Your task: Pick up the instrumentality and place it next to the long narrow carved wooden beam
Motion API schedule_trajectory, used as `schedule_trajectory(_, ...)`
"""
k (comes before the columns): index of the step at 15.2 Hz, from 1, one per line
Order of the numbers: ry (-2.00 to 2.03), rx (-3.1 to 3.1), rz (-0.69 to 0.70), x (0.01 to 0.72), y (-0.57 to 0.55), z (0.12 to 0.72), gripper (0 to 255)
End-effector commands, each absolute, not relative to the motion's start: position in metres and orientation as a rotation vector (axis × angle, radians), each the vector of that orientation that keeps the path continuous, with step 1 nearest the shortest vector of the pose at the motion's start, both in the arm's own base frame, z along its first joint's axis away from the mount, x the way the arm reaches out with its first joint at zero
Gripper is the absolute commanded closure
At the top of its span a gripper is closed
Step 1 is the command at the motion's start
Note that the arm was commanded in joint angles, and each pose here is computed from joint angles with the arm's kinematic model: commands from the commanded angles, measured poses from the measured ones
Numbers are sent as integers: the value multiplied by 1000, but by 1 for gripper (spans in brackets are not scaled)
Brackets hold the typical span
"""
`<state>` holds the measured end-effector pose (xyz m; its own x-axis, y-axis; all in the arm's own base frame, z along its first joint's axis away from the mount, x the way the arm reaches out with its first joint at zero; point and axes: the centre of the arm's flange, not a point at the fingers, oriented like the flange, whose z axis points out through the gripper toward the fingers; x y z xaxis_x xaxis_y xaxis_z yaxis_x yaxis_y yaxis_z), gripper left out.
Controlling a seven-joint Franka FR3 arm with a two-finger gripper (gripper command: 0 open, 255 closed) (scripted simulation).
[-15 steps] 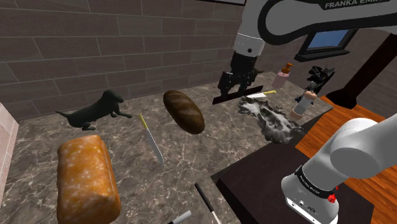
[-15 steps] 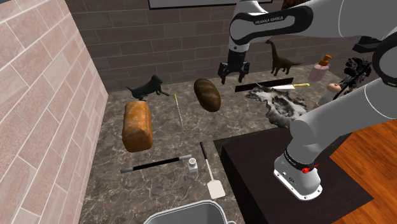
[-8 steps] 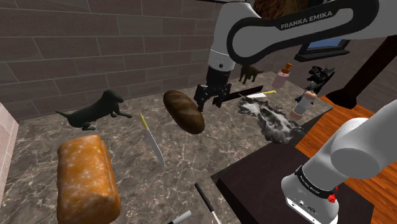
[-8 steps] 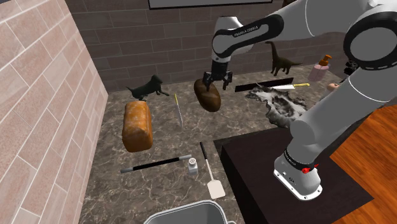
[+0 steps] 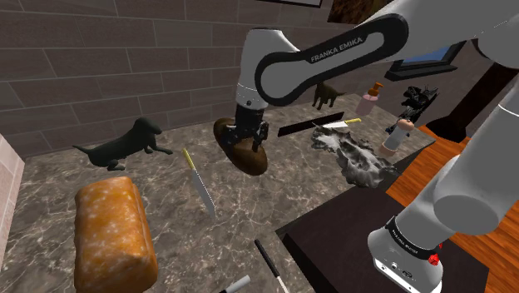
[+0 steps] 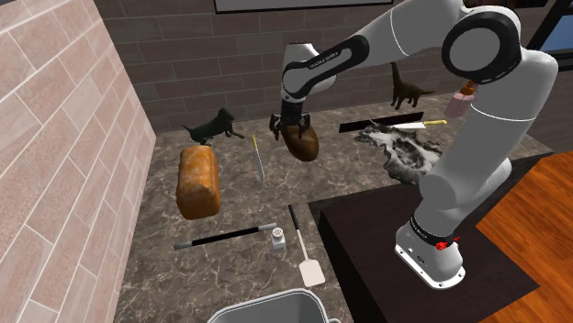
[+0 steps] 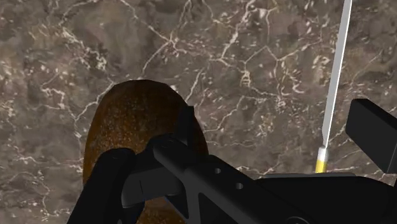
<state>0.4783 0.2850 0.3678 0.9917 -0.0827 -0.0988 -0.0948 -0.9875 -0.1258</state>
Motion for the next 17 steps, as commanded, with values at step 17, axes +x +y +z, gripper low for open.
schedule_trajectory(17,172,-2964,158,557,397,244,0)
